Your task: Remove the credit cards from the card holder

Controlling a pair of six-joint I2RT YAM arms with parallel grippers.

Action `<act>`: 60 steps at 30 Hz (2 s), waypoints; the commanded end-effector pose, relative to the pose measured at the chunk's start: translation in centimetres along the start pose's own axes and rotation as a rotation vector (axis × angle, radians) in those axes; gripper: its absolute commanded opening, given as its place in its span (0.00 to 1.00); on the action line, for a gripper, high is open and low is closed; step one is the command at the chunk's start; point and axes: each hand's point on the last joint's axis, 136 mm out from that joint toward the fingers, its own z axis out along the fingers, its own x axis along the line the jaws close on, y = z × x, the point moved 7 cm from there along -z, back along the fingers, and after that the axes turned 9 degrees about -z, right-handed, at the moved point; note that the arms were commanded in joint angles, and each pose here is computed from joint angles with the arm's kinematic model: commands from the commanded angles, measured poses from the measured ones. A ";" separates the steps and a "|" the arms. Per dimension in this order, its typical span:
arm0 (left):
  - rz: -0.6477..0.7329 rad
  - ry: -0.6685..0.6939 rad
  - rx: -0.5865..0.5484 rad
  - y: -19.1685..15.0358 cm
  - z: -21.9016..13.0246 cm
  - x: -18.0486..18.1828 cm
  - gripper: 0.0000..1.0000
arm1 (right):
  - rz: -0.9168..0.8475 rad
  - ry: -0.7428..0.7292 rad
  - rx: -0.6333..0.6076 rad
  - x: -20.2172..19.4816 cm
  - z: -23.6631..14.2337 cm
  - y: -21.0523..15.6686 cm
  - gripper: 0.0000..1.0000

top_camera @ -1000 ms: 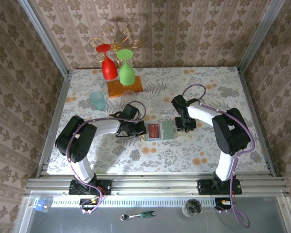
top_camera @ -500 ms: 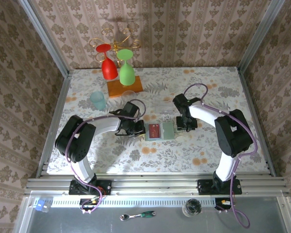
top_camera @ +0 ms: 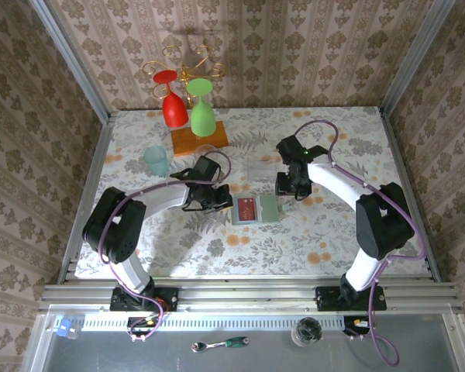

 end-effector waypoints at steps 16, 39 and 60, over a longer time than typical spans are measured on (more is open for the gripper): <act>0.044 -0.090 0.076 -0.4 2.6 -1.8 0.00 | 0.059 0.461 0.046 7.1 3.9 0.1 0.31; 0.013 0.052 0.087 -0.7 3.4 1.4 0.00 | 0.068 0.487 0.135 7.0 8.3 -1.5 0.29; 0.015 0.059 0.087 -0.6 3.3 1.7 0.00 | 0.064 0.489 0.157 6.9 8.9 -2.0 0.20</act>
